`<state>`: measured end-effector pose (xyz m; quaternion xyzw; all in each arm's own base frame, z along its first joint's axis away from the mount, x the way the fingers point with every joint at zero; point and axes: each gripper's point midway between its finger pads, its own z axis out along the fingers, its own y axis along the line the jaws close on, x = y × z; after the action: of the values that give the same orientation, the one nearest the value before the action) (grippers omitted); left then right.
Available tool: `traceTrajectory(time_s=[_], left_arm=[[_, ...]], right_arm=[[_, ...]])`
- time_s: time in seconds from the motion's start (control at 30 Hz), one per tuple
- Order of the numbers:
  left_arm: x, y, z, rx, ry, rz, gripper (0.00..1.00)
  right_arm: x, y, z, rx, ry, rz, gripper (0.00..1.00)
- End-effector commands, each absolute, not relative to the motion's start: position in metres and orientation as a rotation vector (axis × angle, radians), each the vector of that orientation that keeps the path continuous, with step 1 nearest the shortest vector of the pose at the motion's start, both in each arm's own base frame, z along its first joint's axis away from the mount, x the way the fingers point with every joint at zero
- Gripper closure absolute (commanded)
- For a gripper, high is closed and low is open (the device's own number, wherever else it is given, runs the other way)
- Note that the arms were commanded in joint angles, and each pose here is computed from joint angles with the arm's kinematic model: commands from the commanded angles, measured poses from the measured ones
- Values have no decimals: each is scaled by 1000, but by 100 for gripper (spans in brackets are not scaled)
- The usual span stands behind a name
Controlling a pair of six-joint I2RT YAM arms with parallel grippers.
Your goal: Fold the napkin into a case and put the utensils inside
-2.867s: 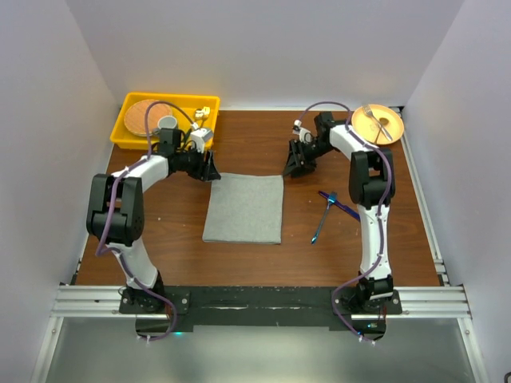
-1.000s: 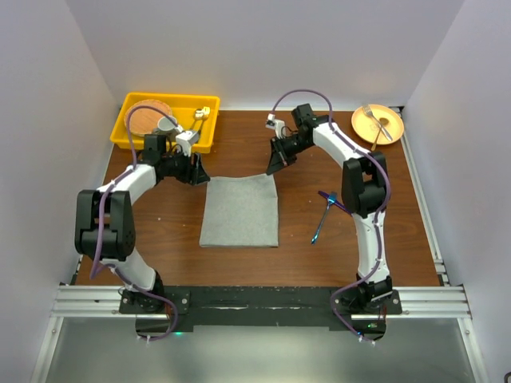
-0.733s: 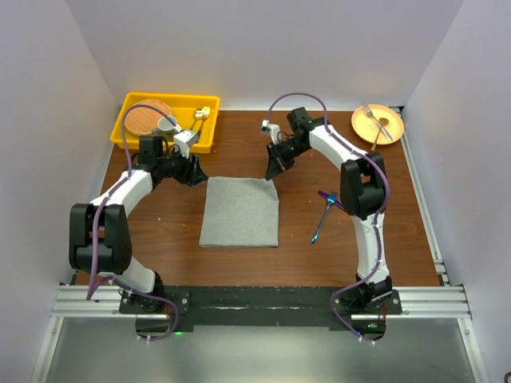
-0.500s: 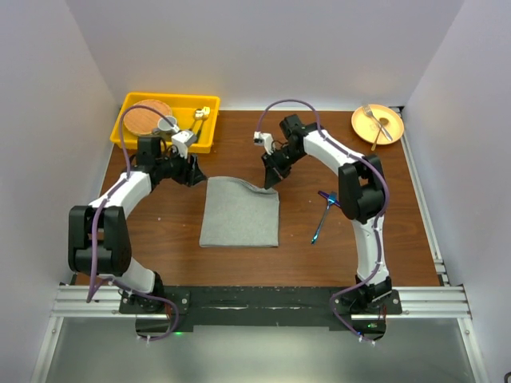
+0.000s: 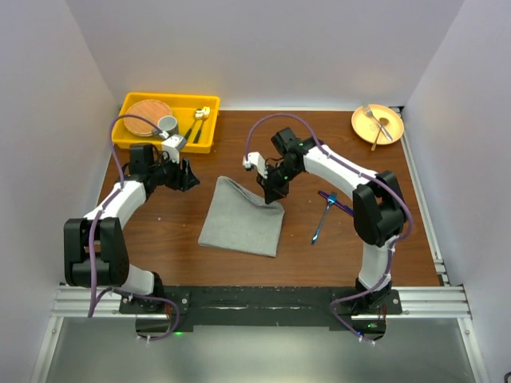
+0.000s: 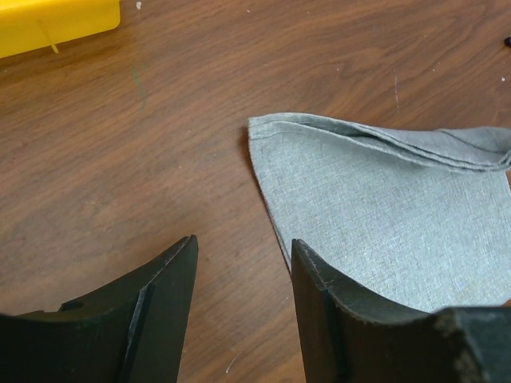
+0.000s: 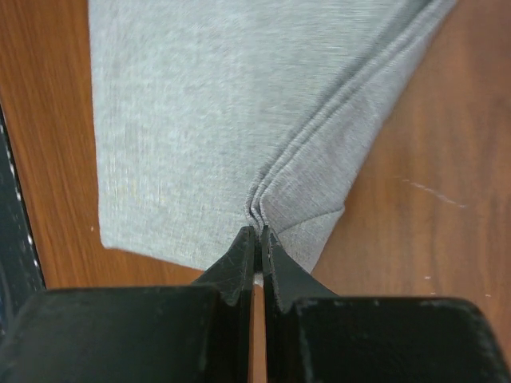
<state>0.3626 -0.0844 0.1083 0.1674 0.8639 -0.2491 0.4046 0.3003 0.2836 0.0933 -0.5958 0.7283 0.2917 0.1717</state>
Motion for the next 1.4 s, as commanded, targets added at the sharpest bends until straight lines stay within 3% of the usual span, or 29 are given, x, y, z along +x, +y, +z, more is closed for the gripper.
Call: traceTrajectory(time_s=[0.0, 0.23, 0.43, 0.7, 0.97, 1.03, 1.2, 1.37], left_arm=[[362, -81, 117, 414, 2139, -604, 45], [356, -80, 113, 420, 2152, -602, 45], [355, -79, 115, 455, 2142, -582, 45], [364, -79, 115, 478, 2138, -610, 45], [389, -81, 118, 427, 2133, -641, 35], [397, -83, 120, 427, 2125, -645, 37], [392, -95, 111, 608, 2132, -651, 42], [389, -102, 118, 1085, 1895, -572, 44]], right_arm=[[279, 285, 89, -1893, 1857, 709, 100], [245, 286, 47, -2102, 1722, 608, 100], [258, 280, 20, -2147, 1722, 460, 100], [313, 287, 32, -2099, 1730, 424, 100], [301, 279, 49, -2134, 1671, 452, 100], [300, 279, 47, -2135, 1677, 452, 100], [299, 281, 52, -2117, 1682, 469, 100], [299, 281, 58, -2098, 1684, 483, 100]])
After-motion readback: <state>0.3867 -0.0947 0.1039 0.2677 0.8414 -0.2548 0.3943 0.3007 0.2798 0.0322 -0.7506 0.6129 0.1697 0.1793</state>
